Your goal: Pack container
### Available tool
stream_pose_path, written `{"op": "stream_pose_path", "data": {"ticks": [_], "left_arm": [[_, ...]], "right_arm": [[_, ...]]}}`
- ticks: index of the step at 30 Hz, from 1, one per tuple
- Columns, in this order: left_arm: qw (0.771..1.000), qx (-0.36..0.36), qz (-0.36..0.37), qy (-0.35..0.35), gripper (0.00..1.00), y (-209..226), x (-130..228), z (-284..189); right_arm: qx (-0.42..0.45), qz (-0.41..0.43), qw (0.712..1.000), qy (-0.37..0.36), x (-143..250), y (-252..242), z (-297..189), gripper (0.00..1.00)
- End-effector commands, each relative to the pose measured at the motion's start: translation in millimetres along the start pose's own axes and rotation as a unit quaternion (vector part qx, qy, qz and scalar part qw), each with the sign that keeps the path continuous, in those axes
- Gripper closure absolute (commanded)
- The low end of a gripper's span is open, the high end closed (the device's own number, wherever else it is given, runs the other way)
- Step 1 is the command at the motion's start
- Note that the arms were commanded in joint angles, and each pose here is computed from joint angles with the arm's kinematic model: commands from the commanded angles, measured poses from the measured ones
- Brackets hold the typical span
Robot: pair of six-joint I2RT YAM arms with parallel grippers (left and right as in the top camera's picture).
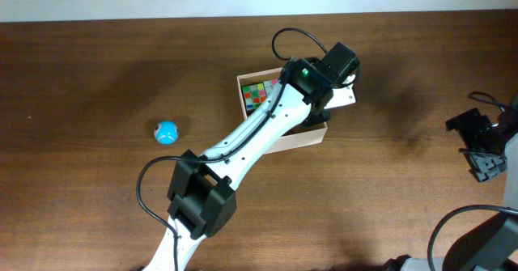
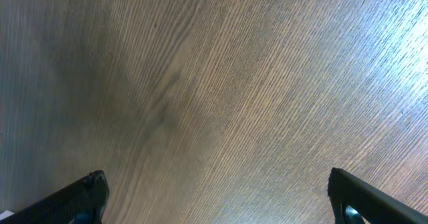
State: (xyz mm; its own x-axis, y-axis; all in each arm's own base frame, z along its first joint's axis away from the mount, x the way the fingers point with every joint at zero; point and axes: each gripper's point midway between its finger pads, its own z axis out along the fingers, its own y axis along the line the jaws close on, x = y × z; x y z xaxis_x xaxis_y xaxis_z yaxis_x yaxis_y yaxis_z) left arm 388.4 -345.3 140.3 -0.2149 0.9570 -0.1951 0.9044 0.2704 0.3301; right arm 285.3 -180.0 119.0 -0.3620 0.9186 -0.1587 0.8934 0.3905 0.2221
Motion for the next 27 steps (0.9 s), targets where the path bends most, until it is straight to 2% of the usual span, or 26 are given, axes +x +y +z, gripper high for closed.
{"op": "stream_pose_path", "data": {"ticks": [1,11,18,27], "left_arm": [[1.0,-0.009,0.004,-0.003,0.98,7.5,-1.4,-3.6],[1.0,-0.021,0.001,-0.007,0.98,12.6,-3.9,-3.7],[0.989,-0.145,-0.024,-0.011,0.98,63.4,-12.5,-19.5],[0.984,-0.174,-0.006,-0.035,0.98,81.7,-24.0,-38.6]], "right_arm": [[0.0,-0.001,1.0,0.002,0.9,-0.2,1.1,0.01],[0.0,-0.001,1.0,0.002,0.9,-0.2,1.1,0.01],[0.0,-0.001,1.0,0.002,0.9,-0.2,1.1,0.01],[0.0,-0.001,1.0,0.002,0.9,-0.2,1.1,0.01]]}}
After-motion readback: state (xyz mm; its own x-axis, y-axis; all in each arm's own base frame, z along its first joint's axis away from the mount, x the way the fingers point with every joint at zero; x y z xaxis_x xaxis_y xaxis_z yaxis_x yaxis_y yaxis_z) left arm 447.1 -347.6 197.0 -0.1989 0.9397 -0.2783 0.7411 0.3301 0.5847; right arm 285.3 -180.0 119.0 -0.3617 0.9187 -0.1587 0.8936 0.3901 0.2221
